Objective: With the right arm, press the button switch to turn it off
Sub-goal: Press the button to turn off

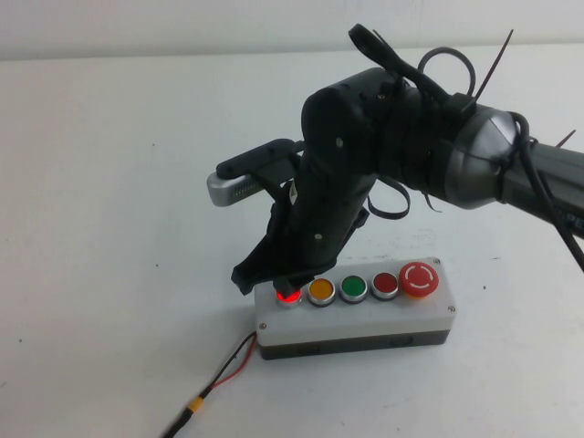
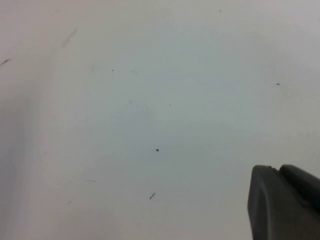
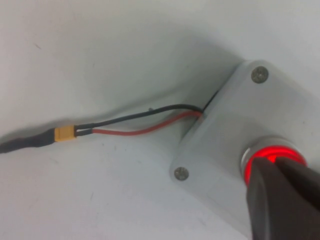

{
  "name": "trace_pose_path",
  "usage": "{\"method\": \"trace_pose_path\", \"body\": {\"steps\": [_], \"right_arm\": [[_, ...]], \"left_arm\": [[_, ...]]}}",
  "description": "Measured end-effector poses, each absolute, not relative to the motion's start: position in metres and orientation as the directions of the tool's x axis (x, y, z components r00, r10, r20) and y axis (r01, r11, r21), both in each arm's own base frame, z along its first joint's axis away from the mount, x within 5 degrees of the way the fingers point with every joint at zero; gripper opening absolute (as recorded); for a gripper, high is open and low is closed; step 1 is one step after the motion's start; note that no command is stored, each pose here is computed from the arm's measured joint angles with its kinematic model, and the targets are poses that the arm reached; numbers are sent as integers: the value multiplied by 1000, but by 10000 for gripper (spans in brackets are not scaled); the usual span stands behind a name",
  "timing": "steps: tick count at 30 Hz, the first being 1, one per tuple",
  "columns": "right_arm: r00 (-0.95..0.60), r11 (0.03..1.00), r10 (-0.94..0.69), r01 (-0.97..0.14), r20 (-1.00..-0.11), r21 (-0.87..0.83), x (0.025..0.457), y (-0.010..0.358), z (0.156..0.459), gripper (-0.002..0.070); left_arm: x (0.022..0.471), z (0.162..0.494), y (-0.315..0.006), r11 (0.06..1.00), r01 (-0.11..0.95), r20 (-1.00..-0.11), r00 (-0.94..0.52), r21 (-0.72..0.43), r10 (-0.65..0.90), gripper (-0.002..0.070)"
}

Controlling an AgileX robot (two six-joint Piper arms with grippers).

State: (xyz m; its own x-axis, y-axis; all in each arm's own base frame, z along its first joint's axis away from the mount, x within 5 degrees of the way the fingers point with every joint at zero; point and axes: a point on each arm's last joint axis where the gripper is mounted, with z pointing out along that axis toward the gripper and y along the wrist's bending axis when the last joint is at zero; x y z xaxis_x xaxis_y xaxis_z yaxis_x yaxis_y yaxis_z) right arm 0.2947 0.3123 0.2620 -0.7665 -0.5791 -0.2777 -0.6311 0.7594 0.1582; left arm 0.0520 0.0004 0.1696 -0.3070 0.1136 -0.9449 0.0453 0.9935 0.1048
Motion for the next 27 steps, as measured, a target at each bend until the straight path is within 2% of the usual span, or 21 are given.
{"method": "trace_pose_path", "body": {"steps": [12, 27], "right_arm": [[-771, 776, -567, -618, -289, 125, 298, 311, 262, -15], [-779, 778, -574, -615, -252, 129, 299, 313, 255, -15]], "left_arm": [[52, 170, 0, 993, 45, -945, -307, 105, 114, -2], [52, 170, 0, 993, 45, -945, -307, 105, 114, -2]]}}
